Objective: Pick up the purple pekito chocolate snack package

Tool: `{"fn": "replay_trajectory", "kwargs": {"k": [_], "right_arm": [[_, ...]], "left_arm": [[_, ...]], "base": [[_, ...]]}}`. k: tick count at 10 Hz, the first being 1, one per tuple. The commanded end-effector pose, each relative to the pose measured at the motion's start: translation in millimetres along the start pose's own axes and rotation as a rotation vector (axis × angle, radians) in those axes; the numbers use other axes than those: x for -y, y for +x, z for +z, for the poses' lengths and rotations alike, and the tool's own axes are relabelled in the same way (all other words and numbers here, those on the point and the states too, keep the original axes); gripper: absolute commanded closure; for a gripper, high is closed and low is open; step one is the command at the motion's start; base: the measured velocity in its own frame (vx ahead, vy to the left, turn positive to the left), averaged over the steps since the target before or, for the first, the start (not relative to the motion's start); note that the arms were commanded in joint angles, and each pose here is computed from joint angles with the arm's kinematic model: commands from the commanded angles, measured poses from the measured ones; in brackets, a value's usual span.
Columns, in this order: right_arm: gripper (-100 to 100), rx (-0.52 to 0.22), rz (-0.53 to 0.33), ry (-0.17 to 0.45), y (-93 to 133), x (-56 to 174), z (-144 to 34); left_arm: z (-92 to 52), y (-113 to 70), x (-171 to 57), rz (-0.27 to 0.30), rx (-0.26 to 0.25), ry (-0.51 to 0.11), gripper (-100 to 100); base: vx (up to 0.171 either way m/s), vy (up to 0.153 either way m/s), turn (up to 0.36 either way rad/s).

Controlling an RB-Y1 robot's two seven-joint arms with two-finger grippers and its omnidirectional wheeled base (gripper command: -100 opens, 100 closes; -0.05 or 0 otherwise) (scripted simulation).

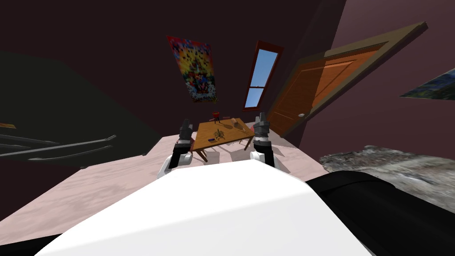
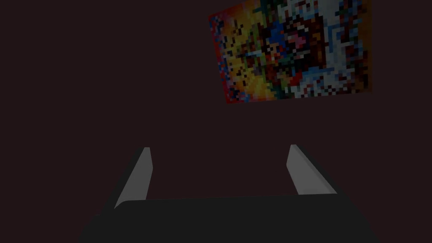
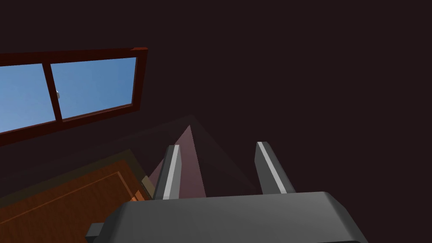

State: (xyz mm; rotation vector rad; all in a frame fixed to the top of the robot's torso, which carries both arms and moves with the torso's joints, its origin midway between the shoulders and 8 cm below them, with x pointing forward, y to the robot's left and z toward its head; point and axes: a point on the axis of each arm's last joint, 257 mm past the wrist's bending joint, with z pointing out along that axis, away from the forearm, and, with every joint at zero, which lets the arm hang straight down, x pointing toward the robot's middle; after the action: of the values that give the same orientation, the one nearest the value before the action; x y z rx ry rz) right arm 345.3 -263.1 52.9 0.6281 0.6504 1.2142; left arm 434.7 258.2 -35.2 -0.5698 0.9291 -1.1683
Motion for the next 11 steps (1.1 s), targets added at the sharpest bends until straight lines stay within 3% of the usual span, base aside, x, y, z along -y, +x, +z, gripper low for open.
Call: {"fn": "replay_trajectory", "kwargs": {"k": [1,6,7,9,10,11], "right_arm": [[0,0.000,0.000,0.000,0,0,0.0],[0,0.000,0.000,0.000,0,0,0.0],[0,0.000,0.000,0.000,0,0,0.0],[0,0.000,0.000,0.000,0,0,0.0],[0,0.000,0.000,0.000,0,0,0.0],[0,0.000,0.000,0.000,0,0,0.0]], "left_arm": [[5.1,5.0,-26,-0.002,-0.017,-0.063,-100],[9.7,12.5,-83,-0.005,-0.045,-0.212,-100],[16.0,14.0,-98,-0.007,-0.053,-0.251,-100],[11.1,15.3,-110,-0.007,-0.056,-0.281,-100],[16.2,16.5,-126,-0.010,-0.063,-0.331,-100],[11.2,17.6,-136,-0.010,-0.066,-0.352,-100]], "base": [[-0.001,0.006,-0.045],[0.001,0.004,-0.044],[0.002,0.004,-0.057],[0.002,0.003,-0.018],[0.003,0.001,-0.045],[0.004,0.003,-0.039]]}}
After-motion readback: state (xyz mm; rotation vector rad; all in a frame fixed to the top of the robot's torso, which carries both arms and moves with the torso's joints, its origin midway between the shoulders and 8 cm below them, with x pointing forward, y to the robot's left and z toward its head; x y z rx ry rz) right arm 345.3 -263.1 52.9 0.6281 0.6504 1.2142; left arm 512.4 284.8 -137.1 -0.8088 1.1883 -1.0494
